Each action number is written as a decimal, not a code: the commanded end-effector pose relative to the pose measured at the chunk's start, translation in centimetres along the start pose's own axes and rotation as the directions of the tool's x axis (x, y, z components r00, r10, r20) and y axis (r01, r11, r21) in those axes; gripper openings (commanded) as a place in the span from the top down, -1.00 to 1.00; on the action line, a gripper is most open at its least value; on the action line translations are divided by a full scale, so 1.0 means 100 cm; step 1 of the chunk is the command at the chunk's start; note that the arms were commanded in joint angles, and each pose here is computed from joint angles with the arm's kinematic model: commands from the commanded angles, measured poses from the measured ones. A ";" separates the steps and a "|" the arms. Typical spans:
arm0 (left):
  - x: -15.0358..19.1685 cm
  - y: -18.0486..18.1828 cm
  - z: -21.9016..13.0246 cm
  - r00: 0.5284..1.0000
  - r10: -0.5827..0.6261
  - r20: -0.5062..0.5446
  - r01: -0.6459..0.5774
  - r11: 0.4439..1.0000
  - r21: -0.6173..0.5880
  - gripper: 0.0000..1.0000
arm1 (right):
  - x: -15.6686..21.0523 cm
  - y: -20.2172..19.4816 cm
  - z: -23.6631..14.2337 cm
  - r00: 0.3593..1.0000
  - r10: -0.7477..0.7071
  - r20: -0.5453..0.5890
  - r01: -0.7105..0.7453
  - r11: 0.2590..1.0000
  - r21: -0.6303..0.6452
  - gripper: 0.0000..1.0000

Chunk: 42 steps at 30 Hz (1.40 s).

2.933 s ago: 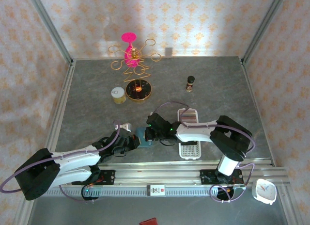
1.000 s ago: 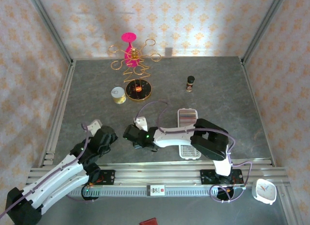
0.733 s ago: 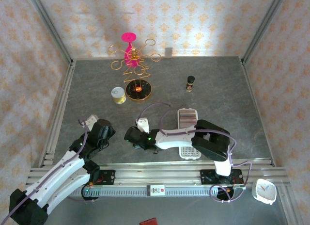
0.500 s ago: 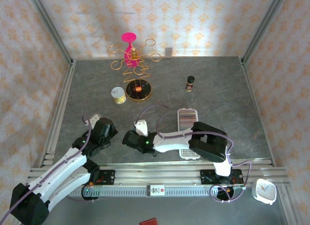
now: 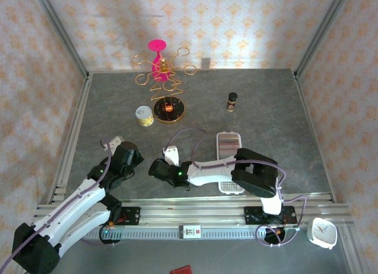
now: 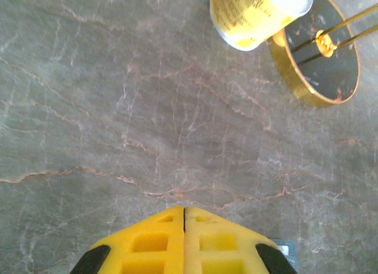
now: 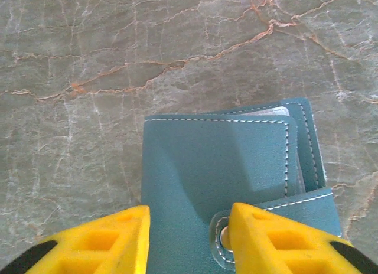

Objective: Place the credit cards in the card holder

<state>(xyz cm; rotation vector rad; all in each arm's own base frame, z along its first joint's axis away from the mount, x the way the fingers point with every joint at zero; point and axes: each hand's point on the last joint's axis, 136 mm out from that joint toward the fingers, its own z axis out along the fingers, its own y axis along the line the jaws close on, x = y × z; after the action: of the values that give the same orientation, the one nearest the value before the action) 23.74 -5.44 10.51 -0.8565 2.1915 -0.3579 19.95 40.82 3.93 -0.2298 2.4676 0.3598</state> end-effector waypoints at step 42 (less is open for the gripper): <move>-0.145 -0.014 -0.056 0.641 0.264 0.721 -0.151 0.964 -0.218 -0.99 | -0.193 -0.298 -0.232 0.562 0.013 0.827 -0.284 0.942 0.178 -0.95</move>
<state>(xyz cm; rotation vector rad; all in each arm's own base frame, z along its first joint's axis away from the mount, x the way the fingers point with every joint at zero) 28.42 0.20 20.79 -0.5552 1.6664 0.0901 28.86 8.66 27.51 0.2593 1.5977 0.1597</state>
